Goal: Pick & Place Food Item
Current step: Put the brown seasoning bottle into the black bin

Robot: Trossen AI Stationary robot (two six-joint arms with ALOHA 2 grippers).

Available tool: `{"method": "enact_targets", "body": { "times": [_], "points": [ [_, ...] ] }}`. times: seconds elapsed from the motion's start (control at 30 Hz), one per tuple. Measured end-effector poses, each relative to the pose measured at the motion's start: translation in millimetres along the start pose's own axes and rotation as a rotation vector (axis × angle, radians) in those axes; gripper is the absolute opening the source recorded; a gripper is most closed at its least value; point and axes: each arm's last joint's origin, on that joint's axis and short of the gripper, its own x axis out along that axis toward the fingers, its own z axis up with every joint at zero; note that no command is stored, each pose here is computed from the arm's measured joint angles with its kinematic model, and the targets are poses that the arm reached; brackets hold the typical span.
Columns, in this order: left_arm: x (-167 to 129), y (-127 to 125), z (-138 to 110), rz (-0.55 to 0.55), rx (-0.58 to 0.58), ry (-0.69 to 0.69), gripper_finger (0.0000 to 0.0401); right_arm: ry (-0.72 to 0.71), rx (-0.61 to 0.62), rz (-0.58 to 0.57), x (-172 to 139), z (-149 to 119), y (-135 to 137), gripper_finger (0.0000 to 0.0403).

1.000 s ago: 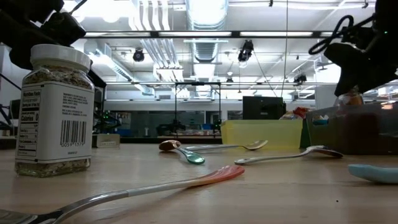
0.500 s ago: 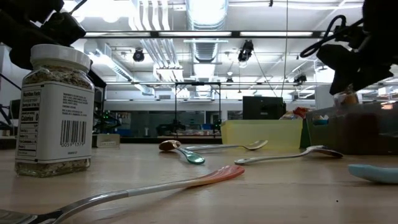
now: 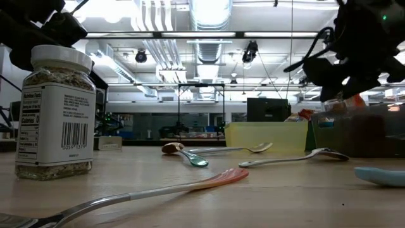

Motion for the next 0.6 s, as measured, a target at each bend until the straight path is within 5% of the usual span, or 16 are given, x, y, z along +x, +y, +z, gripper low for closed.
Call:
{"method": "enact_targets", "body": {
  "times": [0.6],
  "points": [
    [-0.1,0.0,0.0,0.0,0.0,0.0,0.034,0.086,0.044,-0.001,10.7,-26.9,23.3,0.0184]
  ]
}}
